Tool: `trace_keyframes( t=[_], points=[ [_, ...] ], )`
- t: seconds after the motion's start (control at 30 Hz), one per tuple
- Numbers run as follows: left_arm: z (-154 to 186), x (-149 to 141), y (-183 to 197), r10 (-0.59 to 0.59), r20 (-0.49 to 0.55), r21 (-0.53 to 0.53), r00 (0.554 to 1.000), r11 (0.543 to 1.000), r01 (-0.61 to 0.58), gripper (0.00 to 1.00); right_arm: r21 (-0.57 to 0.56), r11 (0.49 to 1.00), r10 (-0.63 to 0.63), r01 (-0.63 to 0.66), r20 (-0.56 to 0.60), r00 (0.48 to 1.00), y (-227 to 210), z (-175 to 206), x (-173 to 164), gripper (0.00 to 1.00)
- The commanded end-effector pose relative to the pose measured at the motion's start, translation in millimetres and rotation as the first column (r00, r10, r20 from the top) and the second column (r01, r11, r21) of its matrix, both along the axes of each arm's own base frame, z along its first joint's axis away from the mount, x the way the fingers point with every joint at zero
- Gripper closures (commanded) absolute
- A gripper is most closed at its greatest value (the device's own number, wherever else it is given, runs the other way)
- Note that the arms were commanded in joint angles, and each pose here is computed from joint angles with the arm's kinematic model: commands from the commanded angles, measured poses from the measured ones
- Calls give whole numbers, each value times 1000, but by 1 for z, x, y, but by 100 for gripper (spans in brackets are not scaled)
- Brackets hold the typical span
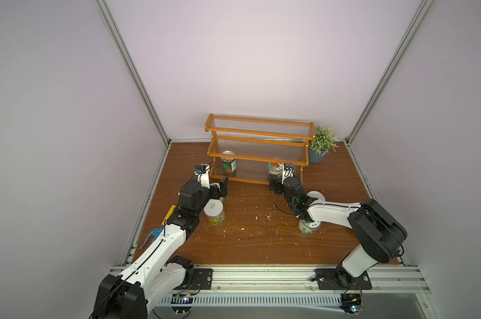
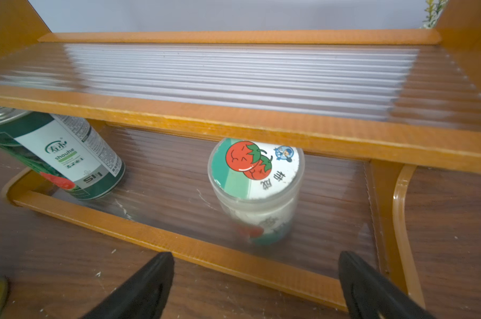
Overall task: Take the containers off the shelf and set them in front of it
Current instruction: 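Pick up a container from the shelf.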
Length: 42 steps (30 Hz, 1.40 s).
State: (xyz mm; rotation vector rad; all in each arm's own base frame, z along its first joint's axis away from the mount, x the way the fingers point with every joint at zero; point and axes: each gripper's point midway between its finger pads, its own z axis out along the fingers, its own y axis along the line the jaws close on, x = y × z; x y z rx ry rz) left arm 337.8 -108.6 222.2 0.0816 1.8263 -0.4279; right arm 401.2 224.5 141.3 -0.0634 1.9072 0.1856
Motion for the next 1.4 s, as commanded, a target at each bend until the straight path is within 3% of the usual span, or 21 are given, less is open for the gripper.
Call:
trace_keyframes(
  t=[0.0, 0.27, 0.9, 1.37],
  points=[
    [17, 2, -5, -46, 48, -26, 998, 999, 47, 0, 22, 1000, -9, 7, 69, 998, 7, 22, 13, 1],
    [12, 5, -3, -42, 38, -27, 998, 999, 44, 0, -41, 998, -36, 38, 58, 998, 11, 15, 29, 1],
    [8, 7, 3, -25, 29, -34, 999, 999, 26, 0, -67, 992, -107, 107, 4, 994, 9, -13, 69, 1],
    [8, 7, 6, -15, 33, -38, 999, 999, 16, 0, -79, 993, -86, 88, 25, 996, 15, -17, 95, 1]
  ],
)
